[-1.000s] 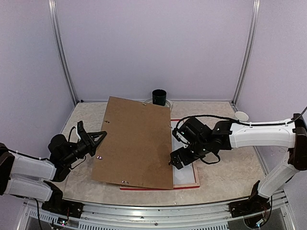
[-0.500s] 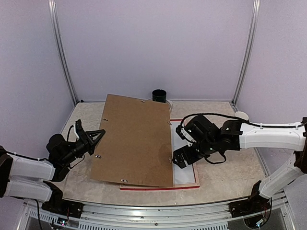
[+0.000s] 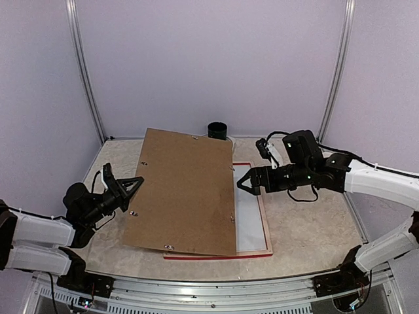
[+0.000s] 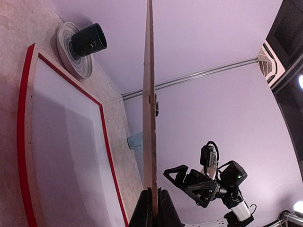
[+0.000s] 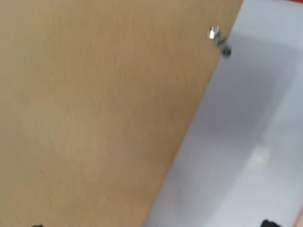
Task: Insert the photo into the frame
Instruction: Pass from the left arm to the right
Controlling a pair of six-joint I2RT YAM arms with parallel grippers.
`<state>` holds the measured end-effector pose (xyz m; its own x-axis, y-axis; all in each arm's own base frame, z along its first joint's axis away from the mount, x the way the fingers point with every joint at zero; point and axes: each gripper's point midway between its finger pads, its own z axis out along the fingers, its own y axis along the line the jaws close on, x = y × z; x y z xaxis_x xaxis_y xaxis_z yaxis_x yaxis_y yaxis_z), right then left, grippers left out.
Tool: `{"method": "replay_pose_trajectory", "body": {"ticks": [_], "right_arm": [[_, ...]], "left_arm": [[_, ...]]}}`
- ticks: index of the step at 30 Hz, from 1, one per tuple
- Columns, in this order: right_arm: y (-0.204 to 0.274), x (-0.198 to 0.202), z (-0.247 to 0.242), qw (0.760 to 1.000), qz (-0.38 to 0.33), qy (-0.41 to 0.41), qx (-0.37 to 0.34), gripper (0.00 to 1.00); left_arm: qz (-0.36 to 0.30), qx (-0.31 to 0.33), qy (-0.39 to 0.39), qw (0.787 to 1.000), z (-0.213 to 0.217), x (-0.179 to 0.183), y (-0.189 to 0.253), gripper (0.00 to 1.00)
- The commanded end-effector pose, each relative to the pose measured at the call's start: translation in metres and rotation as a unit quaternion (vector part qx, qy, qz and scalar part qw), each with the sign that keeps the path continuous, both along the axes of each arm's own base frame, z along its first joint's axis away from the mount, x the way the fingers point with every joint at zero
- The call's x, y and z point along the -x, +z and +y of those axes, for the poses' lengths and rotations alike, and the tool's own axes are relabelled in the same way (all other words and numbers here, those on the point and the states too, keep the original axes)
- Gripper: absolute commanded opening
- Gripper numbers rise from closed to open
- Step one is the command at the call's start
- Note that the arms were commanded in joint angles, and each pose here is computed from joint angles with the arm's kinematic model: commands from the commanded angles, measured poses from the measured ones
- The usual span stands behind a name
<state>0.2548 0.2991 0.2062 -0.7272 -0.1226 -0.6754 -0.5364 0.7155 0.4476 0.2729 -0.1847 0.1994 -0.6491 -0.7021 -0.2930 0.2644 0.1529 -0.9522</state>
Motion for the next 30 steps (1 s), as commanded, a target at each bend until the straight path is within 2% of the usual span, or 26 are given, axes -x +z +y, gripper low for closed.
{"method": "replay_pose_trajectory", "body": {"ticks": [1, 7, 12, 16, 22, 30], "right_arm": [[0.000, -0.012, 0.018, 0.997, 0.019, 0.034, -0.071, 0.99], [-0.012, -0.033, 0.027, 0.989, 0.047, 0.048, -0.135, 0.98], [-0.013, -0.071, 0.014, 0.992, 0.027, -0.013, -0.119, 0.97], [-0.004, -0.087, 0.010, 0.985, 0.033, -0.017, -0.168, 0.97], [-0.014, -0.079, 0.033, 0.969, 0.086, 0.039, -0.227, 0.95], [-0.030, -0.054, 0.058, 0.952, 0.122, 0.104, -0.260, 0.91]], "left_arm": [[-0.058, 0.037, -0.005, 0.998, 0.003, 0.007, 0.037, 0.00], [-0.059, 0.038, -0.006, 0.998, 0.004, 0.009, 0.037, 0.00], [-0.059, 0.039, -0.006, 0.997, 0.004, 0.010, 0.037, 0.00], [-0.061, 0.040, -0.005, 0.997, 0.004, 0.011, 0.038, 0.00], [-0.059, 0.041, -0.005, 0.997, 0.004, 0.011, 0.036, 0.00], [-0.057, 0.041, -0.007, 0.997, 0.002, 0.011, 0.036, 0.00]]}}
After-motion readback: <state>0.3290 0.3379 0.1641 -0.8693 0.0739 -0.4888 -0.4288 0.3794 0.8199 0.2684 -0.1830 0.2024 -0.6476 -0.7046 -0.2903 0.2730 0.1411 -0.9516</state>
